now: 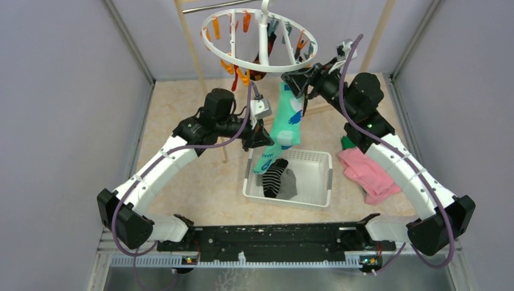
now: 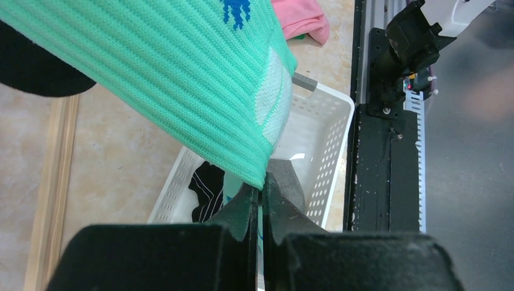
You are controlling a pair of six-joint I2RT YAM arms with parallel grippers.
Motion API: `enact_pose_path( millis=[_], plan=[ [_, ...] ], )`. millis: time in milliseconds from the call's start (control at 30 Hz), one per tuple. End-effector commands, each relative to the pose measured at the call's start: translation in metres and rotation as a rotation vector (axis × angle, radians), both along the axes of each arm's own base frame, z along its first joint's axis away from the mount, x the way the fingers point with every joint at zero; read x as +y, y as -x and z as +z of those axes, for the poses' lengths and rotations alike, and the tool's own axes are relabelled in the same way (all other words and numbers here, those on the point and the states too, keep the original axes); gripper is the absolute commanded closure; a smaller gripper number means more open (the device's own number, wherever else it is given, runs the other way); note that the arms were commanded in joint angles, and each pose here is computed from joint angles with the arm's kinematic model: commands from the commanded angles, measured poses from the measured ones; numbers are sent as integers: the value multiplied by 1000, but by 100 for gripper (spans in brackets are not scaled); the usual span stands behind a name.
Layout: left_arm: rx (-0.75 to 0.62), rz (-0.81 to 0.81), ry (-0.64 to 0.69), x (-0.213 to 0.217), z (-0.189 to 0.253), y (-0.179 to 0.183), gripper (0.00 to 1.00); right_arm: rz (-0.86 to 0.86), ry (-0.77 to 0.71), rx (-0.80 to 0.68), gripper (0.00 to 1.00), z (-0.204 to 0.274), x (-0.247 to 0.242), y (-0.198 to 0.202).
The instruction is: Remove the socks clipped to the hanger
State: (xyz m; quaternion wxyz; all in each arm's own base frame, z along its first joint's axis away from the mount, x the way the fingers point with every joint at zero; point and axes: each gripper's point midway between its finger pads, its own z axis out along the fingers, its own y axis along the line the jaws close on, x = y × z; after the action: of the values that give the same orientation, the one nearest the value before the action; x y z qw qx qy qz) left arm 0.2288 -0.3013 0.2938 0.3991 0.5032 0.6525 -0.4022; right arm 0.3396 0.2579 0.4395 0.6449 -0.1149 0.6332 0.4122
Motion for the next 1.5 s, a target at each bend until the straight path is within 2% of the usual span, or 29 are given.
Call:
enact_pose_path(
  millis=[0, 133, 233, 500, 667, 867, 1067, 1100, 1167, 1200, 1233, 1400, 1467],
  plan=[
    [-54, -5, 41, 1, 16, 3, 100, -5, -83, -129, 34, 50, -2, 5],
    [-52, 1, 39, 1, 15, 2, 100, 8, -86, -128, 48, 49, 2, 3],
    [-52, 3, 38, 1, 15, 1, 100, 24, -82, -121, 65, 48, 5, 2],
    [-53, 11, 29, 2, 11, 1, 100, 33, -87, -113, 100, 47, 6, 3],
    [-31, 25, -2, 7, -10, 3, 100, 34, -96, -117, 100, 52, 3, 9],
    [-19, 41, -83, 18, -60, 4, 100, 69, -102, -99, 100, 53, 8, 12],
    [-36, 36, -90, 14, -61, -2, 99, 100, -110, -77, 98, 49, 11, 17],
    [-47, 42, -96, 15, -61, -5, 82, 102, -116, -77, 98, 50, 10, 19],
    [-82, 75, -116, 17, -61, -15, 27, 107, -122, -73, 98, 48, 9, 21],
    [-103, 98, -123, 18, -59, -21, 5, 111, -123, -69, 98, 47, 10, 22],
    [-129, 123, -126, 20, -55, -27, 2, 119, -126, -64, 98, 47, 11, 23],
    [-181, 148, -118, 19, -34, -39, 1, 216, -142, -34, 96, 50, 27, 33],
    [-162, 150, -101, 15, -27, -38, 1, 258, -116, -11, 88, 47, 36, 39]
  ],
)
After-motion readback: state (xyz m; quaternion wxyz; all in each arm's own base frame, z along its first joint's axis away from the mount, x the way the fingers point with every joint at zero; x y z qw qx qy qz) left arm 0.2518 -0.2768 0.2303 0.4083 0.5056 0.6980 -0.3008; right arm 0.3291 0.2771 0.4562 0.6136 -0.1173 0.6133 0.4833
